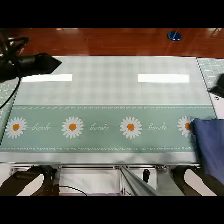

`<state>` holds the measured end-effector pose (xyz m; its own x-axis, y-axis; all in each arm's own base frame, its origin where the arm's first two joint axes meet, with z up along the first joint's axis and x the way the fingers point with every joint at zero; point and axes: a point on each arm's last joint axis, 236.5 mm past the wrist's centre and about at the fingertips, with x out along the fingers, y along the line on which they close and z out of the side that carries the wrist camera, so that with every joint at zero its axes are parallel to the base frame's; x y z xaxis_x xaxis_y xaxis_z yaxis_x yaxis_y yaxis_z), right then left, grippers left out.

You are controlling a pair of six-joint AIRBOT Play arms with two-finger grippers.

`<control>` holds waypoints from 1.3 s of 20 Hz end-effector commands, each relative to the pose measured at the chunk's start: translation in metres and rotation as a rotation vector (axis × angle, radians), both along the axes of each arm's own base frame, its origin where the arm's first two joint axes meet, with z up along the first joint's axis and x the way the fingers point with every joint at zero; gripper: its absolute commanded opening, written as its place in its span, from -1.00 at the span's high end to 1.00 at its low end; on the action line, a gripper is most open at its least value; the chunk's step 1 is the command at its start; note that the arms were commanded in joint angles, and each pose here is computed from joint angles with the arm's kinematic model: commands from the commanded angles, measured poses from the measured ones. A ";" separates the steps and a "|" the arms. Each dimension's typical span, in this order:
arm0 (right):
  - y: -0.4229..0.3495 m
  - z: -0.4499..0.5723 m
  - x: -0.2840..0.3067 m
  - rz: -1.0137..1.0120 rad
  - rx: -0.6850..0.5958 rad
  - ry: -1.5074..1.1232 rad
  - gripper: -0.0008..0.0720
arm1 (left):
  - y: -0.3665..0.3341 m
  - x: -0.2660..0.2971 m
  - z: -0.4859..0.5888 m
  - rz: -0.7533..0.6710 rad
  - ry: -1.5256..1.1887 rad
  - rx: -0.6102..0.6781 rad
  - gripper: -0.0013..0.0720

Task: Fold the shirts.

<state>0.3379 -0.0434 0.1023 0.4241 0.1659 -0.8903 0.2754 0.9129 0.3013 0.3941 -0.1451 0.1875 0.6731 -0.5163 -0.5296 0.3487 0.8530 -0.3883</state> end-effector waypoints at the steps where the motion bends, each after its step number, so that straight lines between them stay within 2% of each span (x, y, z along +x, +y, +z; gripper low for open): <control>1: 0.074 -0.044 0.047 0.257 -0.317 0.017 0.91 | -0.033 -0.005 -0.017 -0.133 -0.035 0.186 0.92; 2: 0.076 -0.051 0.058 0.261 -0.415 0.010 0.91 | -0.028 -0.008 -0.057 -0.120 0.041 0.262 0.92; 4: 0.085 -0.069 0.065 0.285 -0.449 0.033 0.91 | -0.010 -0.010 -0.124 -0.080 0.190 0.348 0.92; 7: 0.084 -0.086 0.062 0.278 -0.441 0.090 0.91 | 0.000 -0.003 -0.145 -0.037 0.262 0.339 0.92; 26: 0.083 -0.086 0.062 0.280 -0.448 0.093 0.91 | -0.001 -0.009 -0.148 -0.045 0.290 0.335 0.92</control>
